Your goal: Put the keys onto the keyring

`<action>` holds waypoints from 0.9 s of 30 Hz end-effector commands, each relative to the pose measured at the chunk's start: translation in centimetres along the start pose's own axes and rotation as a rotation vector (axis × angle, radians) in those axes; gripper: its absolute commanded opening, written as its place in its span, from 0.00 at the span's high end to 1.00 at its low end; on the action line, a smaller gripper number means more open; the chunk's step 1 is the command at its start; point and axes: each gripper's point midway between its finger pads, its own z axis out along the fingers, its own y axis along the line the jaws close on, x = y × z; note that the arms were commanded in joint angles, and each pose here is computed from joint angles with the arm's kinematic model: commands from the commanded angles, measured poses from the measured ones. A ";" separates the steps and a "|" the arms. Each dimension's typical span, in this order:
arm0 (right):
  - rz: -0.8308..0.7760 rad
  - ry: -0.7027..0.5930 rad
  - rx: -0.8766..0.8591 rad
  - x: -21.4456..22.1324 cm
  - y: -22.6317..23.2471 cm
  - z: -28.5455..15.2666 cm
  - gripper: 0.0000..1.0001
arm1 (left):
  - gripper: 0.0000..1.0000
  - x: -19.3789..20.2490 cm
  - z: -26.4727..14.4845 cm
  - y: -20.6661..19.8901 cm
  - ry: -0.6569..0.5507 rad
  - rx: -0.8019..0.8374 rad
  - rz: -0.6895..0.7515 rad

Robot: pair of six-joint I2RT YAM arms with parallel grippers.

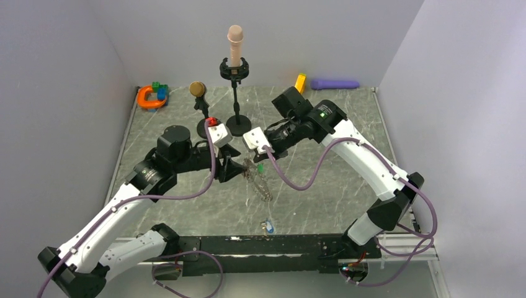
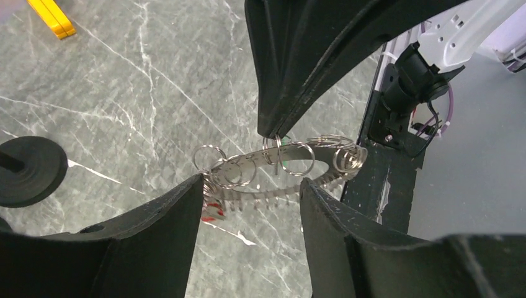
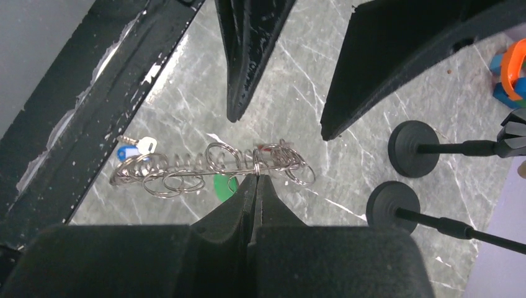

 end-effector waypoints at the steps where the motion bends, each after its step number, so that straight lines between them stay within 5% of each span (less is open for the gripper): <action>1: -0.096 0.023 0.005 -0.8 -0.3 -0.8 1.00 | 0.38 -2.9 -0.2 -0.8 -0.065 0.042 0.068; 27: -0.076 0.001 0.002 -1.7 -0.6 -0.7 1.00 | 0.55 -2.0 2.5 -1.6 -0.044 0.059 0.076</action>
